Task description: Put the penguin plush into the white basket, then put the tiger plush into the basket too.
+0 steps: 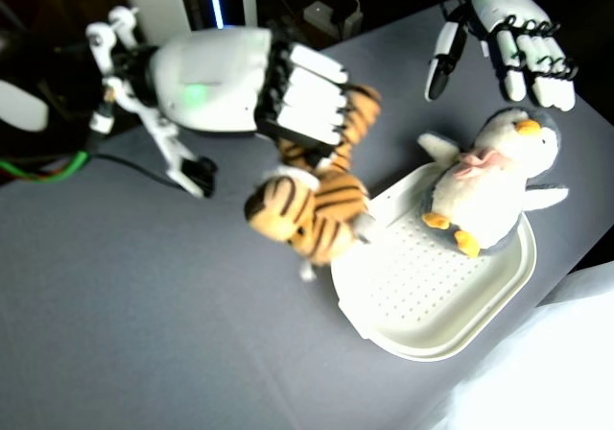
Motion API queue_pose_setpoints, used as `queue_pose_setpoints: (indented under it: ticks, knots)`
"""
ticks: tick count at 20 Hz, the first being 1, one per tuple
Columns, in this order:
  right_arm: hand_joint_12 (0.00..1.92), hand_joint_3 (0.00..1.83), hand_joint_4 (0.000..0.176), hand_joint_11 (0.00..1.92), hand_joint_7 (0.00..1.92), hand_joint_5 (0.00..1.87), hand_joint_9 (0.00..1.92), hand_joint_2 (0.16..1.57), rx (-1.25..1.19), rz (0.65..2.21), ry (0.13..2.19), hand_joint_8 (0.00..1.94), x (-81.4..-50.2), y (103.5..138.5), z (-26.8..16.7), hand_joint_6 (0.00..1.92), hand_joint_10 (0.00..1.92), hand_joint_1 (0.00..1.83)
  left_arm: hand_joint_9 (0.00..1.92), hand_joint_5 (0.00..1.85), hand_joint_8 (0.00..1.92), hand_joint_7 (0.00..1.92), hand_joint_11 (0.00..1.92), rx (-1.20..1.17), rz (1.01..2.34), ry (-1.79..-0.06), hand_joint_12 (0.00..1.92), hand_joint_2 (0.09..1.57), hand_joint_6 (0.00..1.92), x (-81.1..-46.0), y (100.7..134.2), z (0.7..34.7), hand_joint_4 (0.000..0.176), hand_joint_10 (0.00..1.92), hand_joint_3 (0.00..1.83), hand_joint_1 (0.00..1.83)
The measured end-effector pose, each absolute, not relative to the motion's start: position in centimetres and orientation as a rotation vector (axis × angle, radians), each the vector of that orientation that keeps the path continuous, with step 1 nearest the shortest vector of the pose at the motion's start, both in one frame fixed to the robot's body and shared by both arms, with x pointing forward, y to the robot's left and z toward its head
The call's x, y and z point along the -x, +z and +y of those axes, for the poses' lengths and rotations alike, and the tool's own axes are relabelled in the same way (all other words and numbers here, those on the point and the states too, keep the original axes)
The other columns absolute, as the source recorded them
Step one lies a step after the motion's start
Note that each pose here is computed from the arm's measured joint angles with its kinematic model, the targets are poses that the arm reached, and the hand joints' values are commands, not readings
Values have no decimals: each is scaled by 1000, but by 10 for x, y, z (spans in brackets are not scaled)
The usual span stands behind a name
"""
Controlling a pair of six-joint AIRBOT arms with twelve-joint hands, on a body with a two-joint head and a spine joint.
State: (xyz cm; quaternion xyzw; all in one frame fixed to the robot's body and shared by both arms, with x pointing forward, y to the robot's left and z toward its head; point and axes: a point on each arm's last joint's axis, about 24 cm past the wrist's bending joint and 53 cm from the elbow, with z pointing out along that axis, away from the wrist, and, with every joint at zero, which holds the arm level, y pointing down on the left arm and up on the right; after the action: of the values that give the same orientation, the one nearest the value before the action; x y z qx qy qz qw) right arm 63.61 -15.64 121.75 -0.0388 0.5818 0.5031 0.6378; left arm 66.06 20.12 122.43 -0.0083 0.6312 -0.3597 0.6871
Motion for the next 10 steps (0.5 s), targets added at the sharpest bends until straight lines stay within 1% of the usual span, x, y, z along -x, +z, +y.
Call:
queue_pose_setpoints:
  ticks: [1, 2, 3, 4, 5, 6, 7, 8, 9, 10]
  knots:
    - [1654, 0, 0, 701, 739, 798, 771, 1186, 96, 1333, 1144, 1118, -651, 1218, -144, 1347, 1333, 1483, 46, 0, 0, 29, 0, -2, 1416, -809, 512, 811, 0, -659, 1224, 198, 168, 0, 0, 929]
    - [1648, 0, 0, 690, 745, 827, 756, 1183, 90, 1344, 1134, 1134, -665, 1218, -137, 1299, 1346, 1483, 48, 0, 0, 23, 0, -9, 1420, -811, 498, 809, 0, -658, 1223, 196, 164, 1, 0, 925]
    - [1438, 0, 0, 640, 729, 897, 749, 1186, 81, 1366, 1113, 1252, -679, 1214, -133, 1185, 1372, 1378, 52, 5, 1, 24, 0, -9, 1421, -814, 496, 811, 2, -658, 1223, 195, 159, 2, 0, 927]
    - [1344, 0, 0, 387, 607, 872, 564, 1240, 70, 1401, 1087, 1427, -690, 1206, -133, 1239, 1012, 1224, 43, 14, 1, 24, 0, -5, 1423, -819, 475, 811, 2, -658, 1222, 195, 163, 1, 0, 914]
    - [1147, 0, 0, 219, 514, 736, 496, 1262, 52, 1462, 1049, 709, -700, 1190, -135, 1361, 553, 1083, 37, 19, 0, 22, 0, -5, 1426, -824, 431, 814, 1, -658, 1221, 193, 146, 0, 1, 896]
    - [856, 7, 8, 43, 345, 451, 315, 1331, 51, 1510, 1026, 229, -704, 1178, -135, 517, 193, 808, 29, 7, 0, 12, 0, -11, 1429, -825, 367, 817, 0, -658, 1220, 191, 153, 0, 2, 836]
    - [491, 5, 95, 8, 205, 285, 157, 1359, 56, 1541, 1012, 55, -704, 1171, -134, 151, 47, 646, 5, 1, 0, 2, 0, -19, 1434, -825, 182, 813, 0, -657, 1219, 190, 158, 0, 0, 824]
    - [282, 2, 133, 1, 111, 150, 63, 1364, 61, 1555, 1007, 13, -704, 1168, -133, 31, 11, 570, 0, 0, 0, 0, 0, -20, 1435, -834, 36, 822, 0, -656, 1219, 188, 162, 0, 3, 811]
    - [71, 0, 155, 0, 48, 48, 12, 1350, 58, 1548, 1011, 10, -704, 1169, -133, 15, 1, 527, 0, 0, 0, 0, 0, -14, 1431, -848, 6, 827, 0, -655, 1220, 188, 168, 0, 4, 821]
    - [13, 0, 138, 0, 9, 9, 2, 1309, 50, 1528, 1021, 1, -704, 1174, -134, 2, 0, 733, 0, 0, 0, 0, 0, -4, 1422, -869, 0, 828, 0, -652, 1221, 187, 149, 0, 5, 817]
